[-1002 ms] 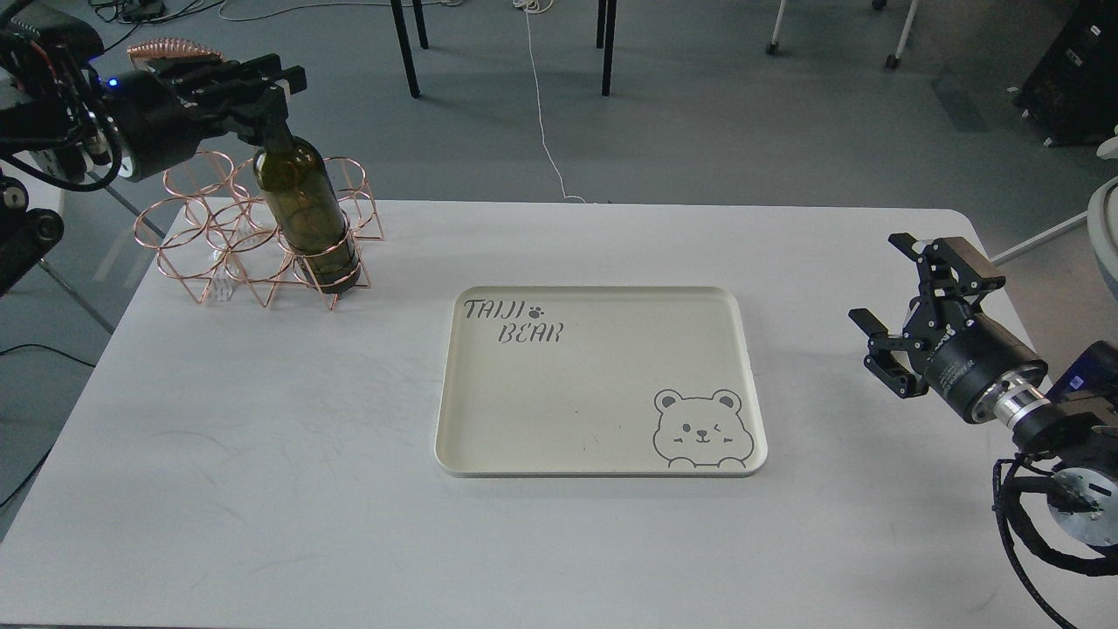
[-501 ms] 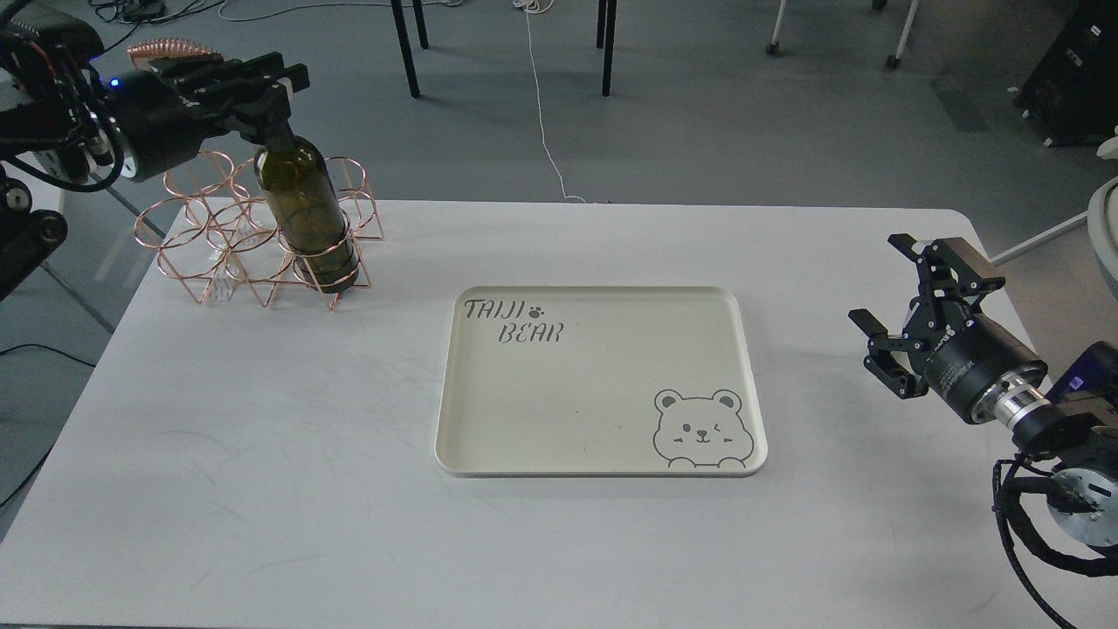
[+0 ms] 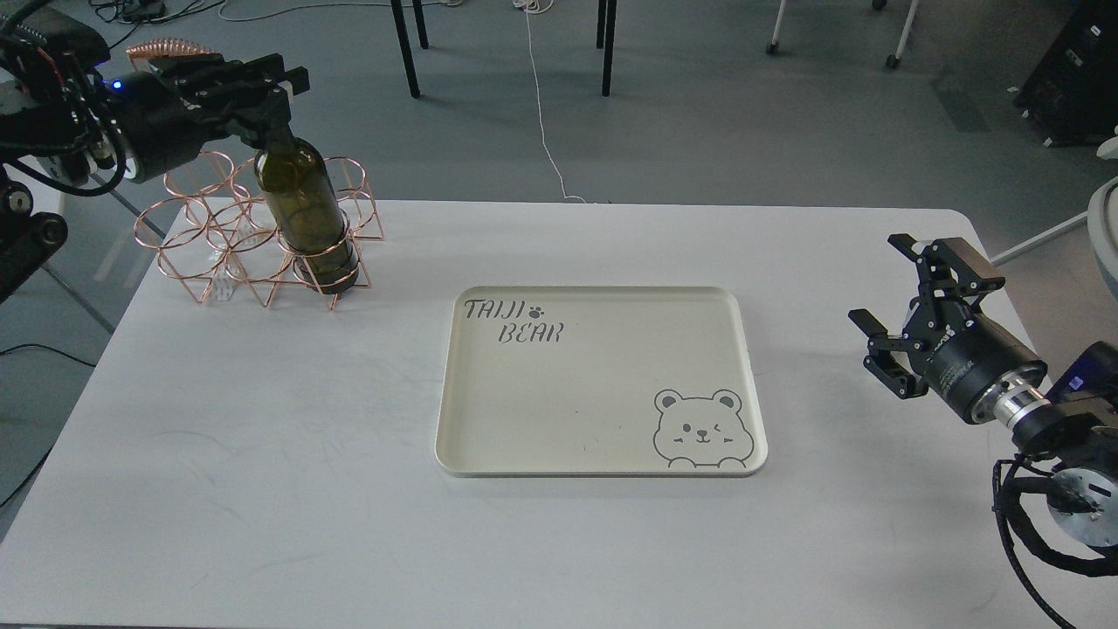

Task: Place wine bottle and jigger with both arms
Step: 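Hold the bottle in the rack with the left gripper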

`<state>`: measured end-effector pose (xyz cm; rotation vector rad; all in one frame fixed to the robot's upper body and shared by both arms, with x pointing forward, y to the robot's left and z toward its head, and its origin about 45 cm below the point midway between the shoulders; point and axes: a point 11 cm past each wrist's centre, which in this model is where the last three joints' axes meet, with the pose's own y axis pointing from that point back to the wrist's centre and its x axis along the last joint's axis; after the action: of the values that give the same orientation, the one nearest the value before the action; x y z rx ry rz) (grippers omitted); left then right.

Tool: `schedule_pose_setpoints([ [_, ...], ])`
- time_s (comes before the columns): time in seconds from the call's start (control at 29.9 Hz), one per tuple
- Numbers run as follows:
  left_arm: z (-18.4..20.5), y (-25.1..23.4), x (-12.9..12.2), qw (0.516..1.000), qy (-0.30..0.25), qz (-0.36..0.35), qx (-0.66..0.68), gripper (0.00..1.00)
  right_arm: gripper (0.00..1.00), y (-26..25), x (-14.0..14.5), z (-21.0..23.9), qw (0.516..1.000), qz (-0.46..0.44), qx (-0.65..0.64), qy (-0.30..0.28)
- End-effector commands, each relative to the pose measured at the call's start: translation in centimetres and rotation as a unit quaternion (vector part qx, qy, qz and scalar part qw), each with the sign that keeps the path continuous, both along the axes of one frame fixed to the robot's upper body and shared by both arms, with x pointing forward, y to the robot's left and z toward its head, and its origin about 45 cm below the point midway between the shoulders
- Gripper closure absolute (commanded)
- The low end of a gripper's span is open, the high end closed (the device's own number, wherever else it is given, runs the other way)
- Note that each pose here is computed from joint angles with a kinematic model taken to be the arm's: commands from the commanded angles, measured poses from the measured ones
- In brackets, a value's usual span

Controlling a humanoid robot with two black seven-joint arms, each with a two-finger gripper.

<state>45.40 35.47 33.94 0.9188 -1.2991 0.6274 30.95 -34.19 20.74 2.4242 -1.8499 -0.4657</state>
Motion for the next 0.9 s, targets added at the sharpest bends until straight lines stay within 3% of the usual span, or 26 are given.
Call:
schedule_pose_setpoints([
  [0.0, 0.02, -0.01, 0.02, 1.0, 0.0, 0.0, -0.001, 0.39, 0.01, -0.01, 0.0, 0.0, 1.0, 0.0, 0.0, 0.0],
  [0.03, 0.01, -0.08, 0.04, 1.0, 0.0, 0.0, -0.003, 0.18, 0.01, -0.01, 0.0, 0.0, 1.0, 0.0, 0.0, 0.0],
  [0.13, 0.03, -0.08, 0.04, 1.0, 0.0, 0.0, -0.005, 0.17, 0.01, -0.01, 0.0, 0.0, 1.0, 0.0, 0.0, 0.0],
  [0.23, 0.21, -0.1, 0.07, 1.0, 0.001, 0.002, -0.019, 0.02, 0.01, -0.01, 0.0, 0.0, 1.0, 0.0, 0.0, 0.0],
  [0.47, 0.35, -0.06, 0.07, 0.999, 0.002, 0.005, -0.033, 0.04, 0.01, -0.02, 0.03, 0.04, 1.0, 0.0, 0.0, -0.001],
  [0.5, 0.32, 0.1, 0.03, 1.0, 0.002, 0.006, -0.031, 0.14, 0.01, -0.02, 0.03, 0.04, 1.0, 0.0, 0.0, -0.001],
  [0.57, 0.23, 0.17, 0.0, 1.0, 0.002, 0.006, -0.024, 0.53, 0.01, -0.02, 0.03, 0.04, 1.0, 0.0, 0.0, -0.001],
  [0.7, 0.05, 0.15, -0.02, 1.0, 0.0, 0.002, -0.001, 0.97, 0.01, -0.02, 0.03, 0.04, 1.0, 0.0, 0.0, -0.001],
  [0.87, 0.27, 0.04, 0.06, 1.0, -0.02, -0.001, -0.002, 1.0, 0.01, -0.02, 0.03, 0.04, 1.0, 0.0, 0.0, -0.001],
])
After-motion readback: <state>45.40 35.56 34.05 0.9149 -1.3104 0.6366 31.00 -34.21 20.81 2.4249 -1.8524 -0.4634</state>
